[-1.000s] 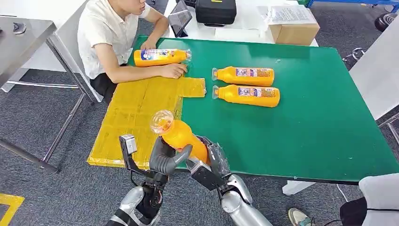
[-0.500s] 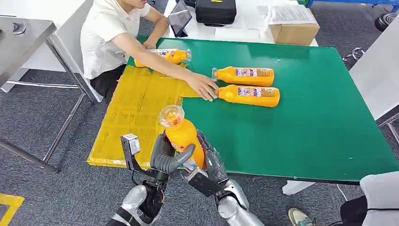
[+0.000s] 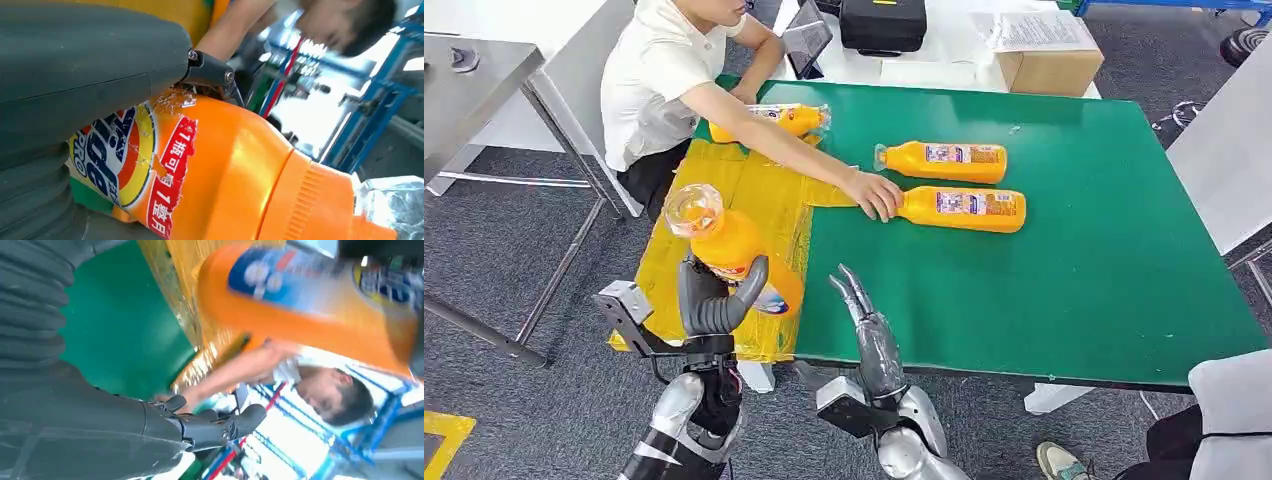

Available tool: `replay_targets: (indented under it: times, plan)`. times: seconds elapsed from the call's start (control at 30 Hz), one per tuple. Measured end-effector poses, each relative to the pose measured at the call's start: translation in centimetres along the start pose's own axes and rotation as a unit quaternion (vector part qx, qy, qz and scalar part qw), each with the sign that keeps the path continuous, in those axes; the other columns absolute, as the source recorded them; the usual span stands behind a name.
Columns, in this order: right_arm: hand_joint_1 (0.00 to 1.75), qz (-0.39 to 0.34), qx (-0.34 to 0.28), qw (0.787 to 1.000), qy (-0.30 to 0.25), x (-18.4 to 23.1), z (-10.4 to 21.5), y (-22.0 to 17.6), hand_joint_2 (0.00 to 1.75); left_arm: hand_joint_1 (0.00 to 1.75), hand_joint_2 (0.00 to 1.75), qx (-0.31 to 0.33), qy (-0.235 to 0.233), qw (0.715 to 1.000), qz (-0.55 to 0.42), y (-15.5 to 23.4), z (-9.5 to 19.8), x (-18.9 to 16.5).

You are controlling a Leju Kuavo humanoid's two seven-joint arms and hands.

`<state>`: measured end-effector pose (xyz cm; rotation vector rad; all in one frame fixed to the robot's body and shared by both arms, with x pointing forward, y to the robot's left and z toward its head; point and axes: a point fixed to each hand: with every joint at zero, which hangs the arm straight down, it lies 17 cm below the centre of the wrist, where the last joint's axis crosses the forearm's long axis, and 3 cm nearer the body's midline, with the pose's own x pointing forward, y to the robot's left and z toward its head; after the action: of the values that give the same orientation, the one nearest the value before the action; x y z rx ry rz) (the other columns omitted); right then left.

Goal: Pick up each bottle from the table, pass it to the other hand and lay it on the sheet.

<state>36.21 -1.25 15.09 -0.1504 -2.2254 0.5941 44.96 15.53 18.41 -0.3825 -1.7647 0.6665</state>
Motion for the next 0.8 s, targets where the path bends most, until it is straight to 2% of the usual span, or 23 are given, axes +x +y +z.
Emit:
replay_targets:
  times: [0.07,0.13,0.2,0.33,0.47,0.57,0.63,0.67,0.8]
  plan:
    - [0.0,-0.009,-0.014,1.0,0.006,0.0,0.1,-0.6,0.0,1.75,1.75,-0.003,-0.02,0.999,-0.033,0.2,-0.1,0.6]
    - [0.0,-0.072,-0.026,0.996,0.037,-0.5,0.4,-1.1,0.0,1.75,1.75,-0.007,-0.066,0.99,-0.122,0.3,0.0,1.7]
    - [0.0,-0.083,-0.046,0.994,0.044,-0.6,0.4,-2.4,0.0,1.75,1.75,-0.035,-0.103,0.975,-0.195,-0.6,0.3,2.4]
    - [0.0,-0.057,-0.103,0.992,0.044,-0.8,0.1,-5.6,0.0,1.75,1.75,-0.069,-0.109,0.949,-0.289,-1.3,0.7,1.5]
    - [0.0,-0.036,-0.169,0.984,0.045,-0.6,-0.2,-9.2,0.0,1.75,1.75,-0.105,-0.117,0.894,-0.42,-1.5,0.5,-0.2]
    - [0.0,-0.038,-0.191,0.98,0.038,0.0,-0.5,-10.6,0.0,1.75,1.75,-0.136,-0.1,0.86,-0.481,-1.6,0.2,-2.2]
    - [0.0,-0.04,-0.2,0.978,0.033,0.4,-0.7,-11.2,0.0,1.75,1.75,-0.145,-0.089,0.85,-0.499,-1.2,-0.1,-3.0]
    - [0.0,-0.04,-0.203,0.978,0.031,0.6,-0.8,-11.5,1.75,1.75,1.75,-0.148,-0.085,0.845,-0.507,-1.1,-0.2,-3.4]
    - [0.0,-0.043,-0.209,0.977,0.023,1.1,-1.1,-11.9,1.75,1.75,1.75,-0.194,-0.044,0.806,-0.558,-1.3,-0.6,-6.3]
